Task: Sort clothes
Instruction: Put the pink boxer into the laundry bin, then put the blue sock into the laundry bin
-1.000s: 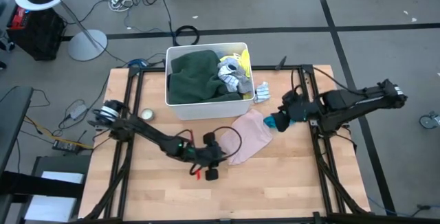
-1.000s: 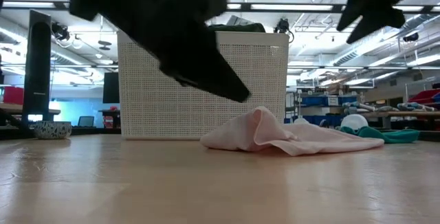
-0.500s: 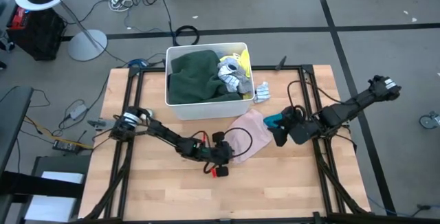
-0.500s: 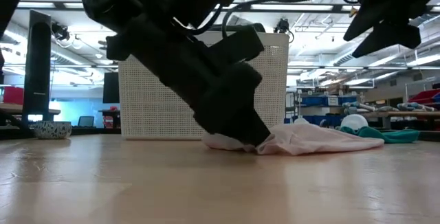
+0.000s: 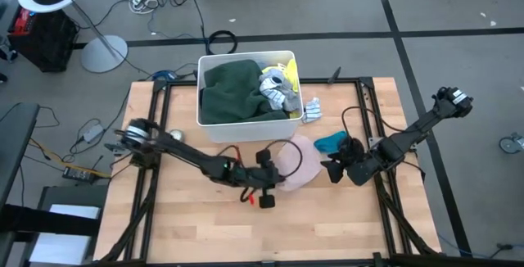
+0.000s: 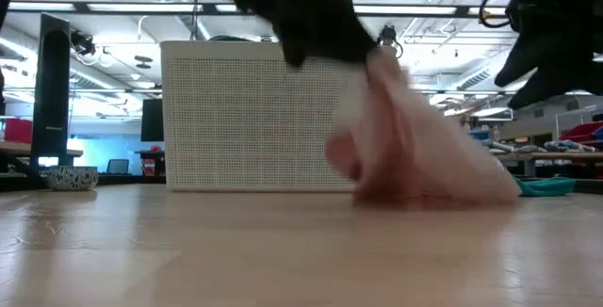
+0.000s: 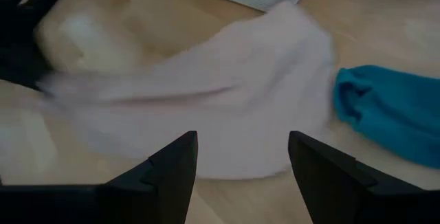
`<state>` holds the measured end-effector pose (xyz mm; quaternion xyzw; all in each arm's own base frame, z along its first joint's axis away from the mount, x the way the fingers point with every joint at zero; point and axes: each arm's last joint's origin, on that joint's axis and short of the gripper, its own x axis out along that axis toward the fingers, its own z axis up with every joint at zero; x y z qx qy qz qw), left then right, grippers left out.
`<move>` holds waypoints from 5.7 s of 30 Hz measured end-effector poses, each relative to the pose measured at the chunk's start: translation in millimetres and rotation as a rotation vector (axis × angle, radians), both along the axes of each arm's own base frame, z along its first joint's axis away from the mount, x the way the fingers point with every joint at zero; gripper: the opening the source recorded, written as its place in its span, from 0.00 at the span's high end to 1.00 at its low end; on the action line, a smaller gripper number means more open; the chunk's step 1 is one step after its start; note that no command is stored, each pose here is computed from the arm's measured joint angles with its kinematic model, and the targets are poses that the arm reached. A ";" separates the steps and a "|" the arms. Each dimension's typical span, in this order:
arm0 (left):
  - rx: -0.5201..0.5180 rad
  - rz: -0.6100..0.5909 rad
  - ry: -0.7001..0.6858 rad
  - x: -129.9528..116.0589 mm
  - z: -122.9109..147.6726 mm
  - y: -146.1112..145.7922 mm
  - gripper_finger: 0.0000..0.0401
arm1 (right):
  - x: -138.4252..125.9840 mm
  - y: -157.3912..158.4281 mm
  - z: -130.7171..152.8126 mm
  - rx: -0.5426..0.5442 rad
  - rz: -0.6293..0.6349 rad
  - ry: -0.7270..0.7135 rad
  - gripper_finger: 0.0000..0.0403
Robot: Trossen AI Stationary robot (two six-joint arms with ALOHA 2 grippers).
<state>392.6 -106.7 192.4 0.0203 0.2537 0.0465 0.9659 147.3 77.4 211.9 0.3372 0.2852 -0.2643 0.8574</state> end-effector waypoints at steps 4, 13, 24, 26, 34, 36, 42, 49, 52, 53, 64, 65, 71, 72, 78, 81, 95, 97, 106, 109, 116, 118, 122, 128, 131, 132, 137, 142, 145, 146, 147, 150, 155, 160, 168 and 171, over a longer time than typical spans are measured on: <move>0.050 -0.018 -0.069 -11.7 65.8 11.5 1.00 | -0.8 2.8 -6.2 -0.003 -0.016 0.004 0.43; 0.251 0.049 -0.337 -46.4 222.5 63.6 1.00 | 0.3 4.0 -7.4 -0.024 -0.017 0.000 0.43; 0.399 0.338 -0.345 -83.8 316.2 138.1 1.00 | 0.4 4.0 -7.1 -0.045 -0.002 0.004 0.43; 0.412 0.374 -0.283 -88.8 315.5 145.6 1.00 | 0.4 3.9 -7.1 -0.050 0.002 0.007 0.43; 0.290 0.384 -0.014 -80.5 255.3 174.8 1.00 | -0.2 3.0 -7.3 -0.069 -0.007 0.007 0.43; 0.257 0.424 0.066 -75.7 226.0 187.5 1.00 | -0.2 3.0 -7.3 -0.070 -0.008 0.006 0.43; 0.105 0.512 0.123 -72.4 138.1 226.3 1.00 | -0.2 2.9 -7.2 -0.070 -0.009 0.006 0.43; -0.120 0.593 0.094 -97.5 52.8 257.9 1.00 | -0.1 2.9 -7.1 -0.071 -0.009 0.005 0.43; -0.204 0.608 0.065 -109.7 30.2 262.8 1.00 | -0.3 2.7 -7.2 -0.075 -0.011 0.006 0.43; -0.224 0.608 0.056 -112.2 25.5 263.7 1.00 | -0.5 2.5 -7.3 -0.079 -0.013 0.006 0.43; -0.335 0.523 -0.016 -104.3 33.9 264.8 0.87 | -0.5 1.9 -7.1 -0.075 -0.040 -0.008 0.43; -0.339 0.518 -0.009 -102.9 37.1 265.1 0.84 | -0.6 2.0 -7.1 -0.074 -0.039 -0.008 0.43; -0.350 0.506 0.083 -97.8 64.6 266.9 0.70 | -0.6 2.0 -7.2 -0.077 -0.035 -0.004 0.43; -0.350 0.504 0.105 -97.6 70.7 266.9 0.70 | -0.7 1.9 -7.2 -0.077 -0.035 -0.003 0.43; -0.300 0.450 0.193 -95.4 107.0 260.5 0.69 | -0.8 2.0 -7.4 -0.076 -0.030 0.001 0.44; -0.283 0.423 0.212 -95.1 125.6 255.1 0.69 | -0.9 1.9 -7.5 -0.082 -0.025 0.005 0.44; -0.161 0.346 -0.065 -167.0 199.3 178.2 0.69 | -2.5 0.8 -9.2 -0.101 -0.023 0.030 0.44; -0.150 0.343 -0.098 -178.7 196.9 161.3 0.69 | -3.4 -0.1 -13.1 -0.114 -0.028 0.035 0.44; -0.186 0.316 -0.187 -213.8 160.1 97.6 0.69 | -11.8 -15.0 -60.5 -0.117 -0.175 0.083 0.44; -0.203 0.297 -0.175 -213.1 140.9 79.7 0.69 | -15.2 -22.1 -74.5 -0.124 -0.225 0.111 0.44; -0.203 0.213 -0.206 -203.7 106.1 42.4 0.69 | -10.7 -39.2 -92.0 -0.201 -0.322 0.216 0.44; -0.206 0.193 -0.229 -200.7 98.1 33.5 0.69 | -7.9 -44.7 -98.0 -0.230 -0.332 0.279 0.45; -0.212 0.136 -0.255 -193.4 78.6 17.5 0.69 | 3.0 -52.2 -109.6 -0.244 -0.335 0.350 0.57; -0.228 0.124 -0.231 -184.5 57.9 5.7 0.69 | 21.4 -49.7 -105.4 -0.296 -0.259 0.354 0.95; -0.230 0.133 -0.210 -179.4 50.5 2.7 0.69 | 33.7 -46.4 -80.4 -0.313 -0.200 0.382 0.96; -0.226 0.135 -0.198 -178.4 47.9 2.1 0.69 | 36.8 -46.1 -68.1 -0.331 -0.188 0.403 0.97; -0.215 0.148 -0.154 -172.6 35.8 -1.1 0.69 | 48.3 -44.4 9.0 -0.417 -0.153 0.437 0.98; -0.208 0.157 -0.138 -169.1 31.0 -0.7 0.69 | 52.0 -43.4 100.3 -0.469 -0.114 0.346 0.98; -0.212 0.162 -0.141 -168.2 31.8 1.0 0.69 | 54.1 -44.1 147.5 -0.542 -0.108 0.262 0.98; -0.211 0.160 -0.136 -168.0 31.4 1.7 0.69 | 57.0 -44.7 161.2 -0.567 -0.099 0.236 0.98; -0.209 0.158 -0.134 -167.7 31.2 2.2 0.69 | 61.2 -46.4 173.5 -0.592 -0.089 0.219 0.98; -0.201 0.167 -0.131 -165.9 30.7 5.6 0.69 | 79.5 -54.4 202.6 -0.656 -0.047 0.181 0.98; -0.187 0.147 -0.106 -162.6 27.9 9.3 0.69 | 124.3 -77.7 222.9 -0.682 0.086 0.107 0.98; -0.148 0.135 -0.108 -162.9 30.5 12.6 0.69 | 170.1 -113.4 206.1 -0.609 0.236 0.047 0.97; -0.073 0.137 -0.111 -164.0 40.0 32.5 0.69 | 213.0 -178.7 148.1 -0.490 0.224 0.184 0.94; -0.056 0.123 -0.117 -166.1 44.7 44.1 0.69 | 223.2 -196.1 127.2 -0.440 0.226 0.224 0.88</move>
